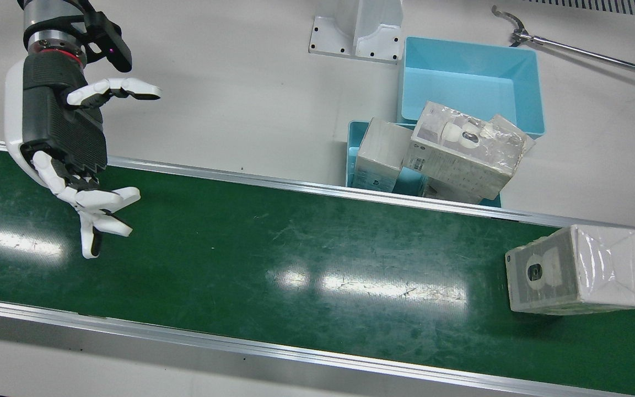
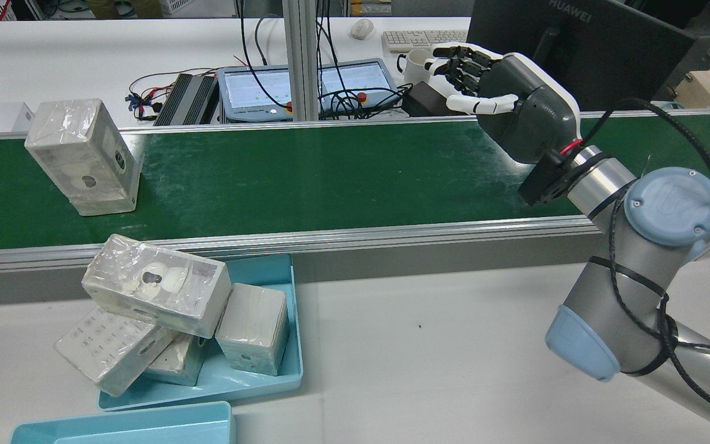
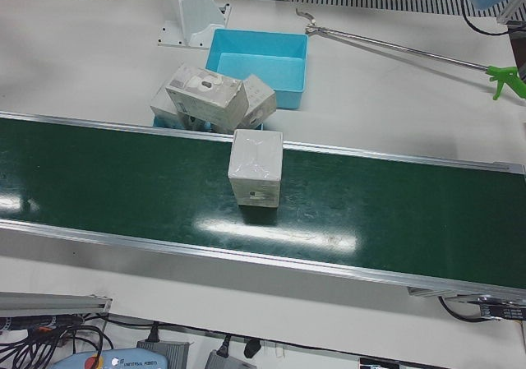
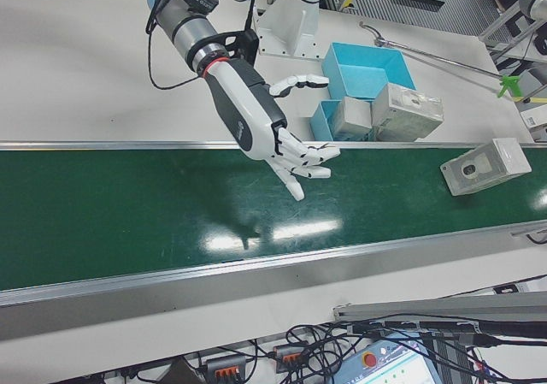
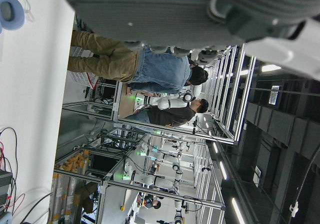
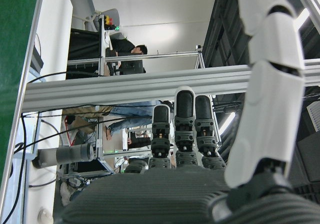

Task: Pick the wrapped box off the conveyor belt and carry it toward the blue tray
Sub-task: 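Swing the right hand along the belt toward the approaching wrapped box, then open the right hand and close its fingers around the wrapped white box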

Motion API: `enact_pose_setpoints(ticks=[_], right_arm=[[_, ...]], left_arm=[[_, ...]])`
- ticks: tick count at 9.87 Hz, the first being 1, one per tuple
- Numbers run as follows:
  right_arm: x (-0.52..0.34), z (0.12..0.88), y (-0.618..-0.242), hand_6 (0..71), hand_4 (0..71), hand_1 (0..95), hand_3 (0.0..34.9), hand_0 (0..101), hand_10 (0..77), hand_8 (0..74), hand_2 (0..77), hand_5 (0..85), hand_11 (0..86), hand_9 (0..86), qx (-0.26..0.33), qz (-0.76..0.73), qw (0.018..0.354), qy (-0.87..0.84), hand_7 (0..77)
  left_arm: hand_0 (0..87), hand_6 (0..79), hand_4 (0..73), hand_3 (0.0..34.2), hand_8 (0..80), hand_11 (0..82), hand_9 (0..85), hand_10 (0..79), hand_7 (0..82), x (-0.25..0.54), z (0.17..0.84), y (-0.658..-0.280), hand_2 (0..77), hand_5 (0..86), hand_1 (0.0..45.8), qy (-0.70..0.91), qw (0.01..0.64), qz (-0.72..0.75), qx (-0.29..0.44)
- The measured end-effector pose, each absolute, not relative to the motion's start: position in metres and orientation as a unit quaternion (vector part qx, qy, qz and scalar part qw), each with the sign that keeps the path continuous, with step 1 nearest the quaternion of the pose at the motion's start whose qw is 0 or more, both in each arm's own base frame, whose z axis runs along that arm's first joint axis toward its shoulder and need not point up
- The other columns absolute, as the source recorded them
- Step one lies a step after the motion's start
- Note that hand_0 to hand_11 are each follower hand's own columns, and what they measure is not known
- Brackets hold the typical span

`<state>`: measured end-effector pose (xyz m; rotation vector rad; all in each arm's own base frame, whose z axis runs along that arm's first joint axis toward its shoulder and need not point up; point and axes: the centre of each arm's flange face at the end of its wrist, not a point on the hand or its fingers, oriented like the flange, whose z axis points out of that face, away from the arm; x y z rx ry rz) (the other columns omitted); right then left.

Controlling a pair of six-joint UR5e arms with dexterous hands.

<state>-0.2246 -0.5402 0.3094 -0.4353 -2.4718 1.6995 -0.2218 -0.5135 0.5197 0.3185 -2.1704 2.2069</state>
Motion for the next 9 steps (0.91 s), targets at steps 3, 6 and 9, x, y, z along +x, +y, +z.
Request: enact_pose_setpoints(ticks=[3,6,9], right_arm=[[-0.233,0.303,-0.562,20.7,18.0,12.0,0.0,45,0.0,25.1,16.9,34.9,1.1,23.5,-0.161,0.531,0.066,-0.83,54.0],[-0.275,0.273,-0.586,6.0,7.6,16.4,0.0,50,0.0,2.2,9.8,15.8,1.1,1.6,-0.169,0.542,0.086,-0.819,30.5],[-0.341,0.232,-0.598,5.4,7.6,16.4,0.0,49,0.0,1.6,12.0,13.1,1.1,3.3,-0.178,0.541,0.095,-0.817,9.8]], left_arm=[[0.0,0.5,0.5,0.0,0.5,0.5,0.0,0.5,0.5,-0.222,0.52,-0.514,1.1,1.1,0.0,-0.697,0.015,0.709,0.102],[0.0,0.0,0.0,0.0,0.5,0.5,0.0,0.0,0.5,-0.222,0.52,-0.514,0.5,1.1,0.0,-0.697,0.015,0.709,0.102],[0.0,0.5,0.0,0.0,0.5,0.5,0.0,0.0,0.5,-0.222,0.52,-0.514,1.1,1.1,0.0,-0.697,0.015,0.709,0.102]])
